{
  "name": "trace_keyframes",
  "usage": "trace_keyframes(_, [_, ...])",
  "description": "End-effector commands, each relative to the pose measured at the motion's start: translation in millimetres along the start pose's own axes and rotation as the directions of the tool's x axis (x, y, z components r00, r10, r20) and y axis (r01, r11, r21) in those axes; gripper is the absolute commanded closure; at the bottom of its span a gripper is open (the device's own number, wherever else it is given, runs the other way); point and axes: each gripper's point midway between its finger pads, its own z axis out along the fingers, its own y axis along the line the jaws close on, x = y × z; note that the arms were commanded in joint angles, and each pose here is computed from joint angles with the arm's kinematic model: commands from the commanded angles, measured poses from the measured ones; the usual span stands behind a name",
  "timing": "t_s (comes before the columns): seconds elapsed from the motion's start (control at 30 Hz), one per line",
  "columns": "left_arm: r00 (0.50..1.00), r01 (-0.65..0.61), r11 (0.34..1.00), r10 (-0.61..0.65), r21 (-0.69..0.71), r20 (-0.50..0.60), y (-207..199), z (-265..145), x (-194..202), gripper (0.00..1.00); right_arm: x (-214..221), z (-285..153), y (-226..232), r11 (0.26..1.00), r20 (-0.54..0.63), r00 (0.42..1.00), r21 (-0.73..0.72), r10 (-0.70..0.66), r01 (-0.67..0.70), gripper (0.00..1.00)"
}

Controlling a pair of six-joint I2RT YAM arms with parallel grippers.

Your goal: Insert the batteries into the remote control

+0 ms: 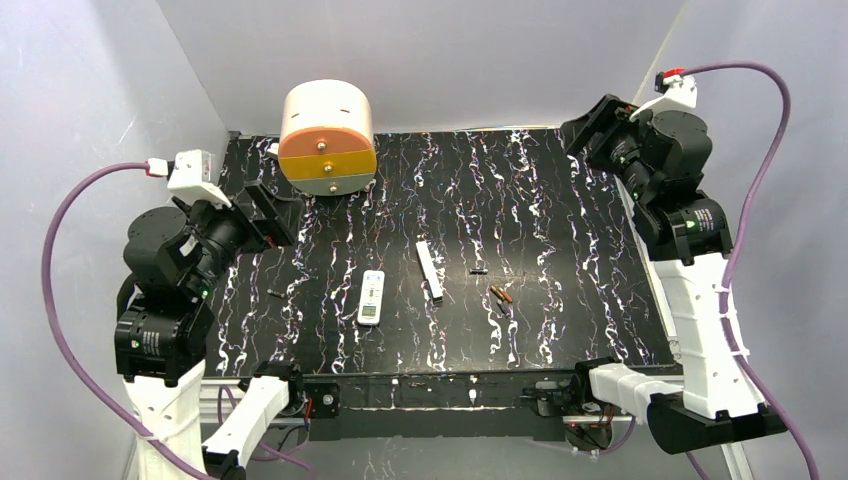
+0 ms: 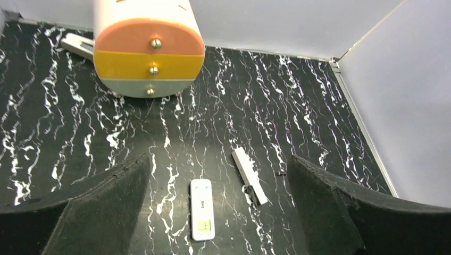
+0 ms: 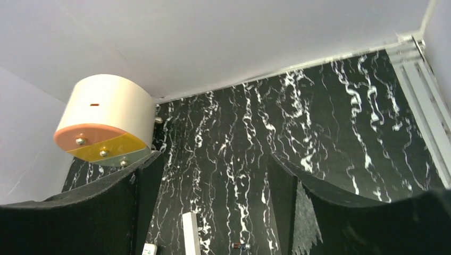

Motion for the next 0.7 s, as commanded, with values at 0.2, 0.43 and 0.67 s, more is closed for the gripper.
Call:
trace_keyframes(0.2, [0.978,0.128,0.992,-0.128,-0.015,-0.165,4,20,50,0.02,35,8,-12,0.998,-0.079,0.995,0.037,0.061,-0.058,0.20])
trace_keyframes(0.43, [0.944,0.142,0.990,-0.134,0.003,-0.303,8,44,93,0.01,124,25,3,0.988,-0.367,0.930,-0.128,0.036,-0.089,0.20])
trace_keyframes(0.67, [0.788,0.260,0.965,-0.229,-0.029,-0.572,-5,65,183,0.02,202,34,-5,0.964,-0.514,0.843,-0.106,0.156,-0.243,0.26])
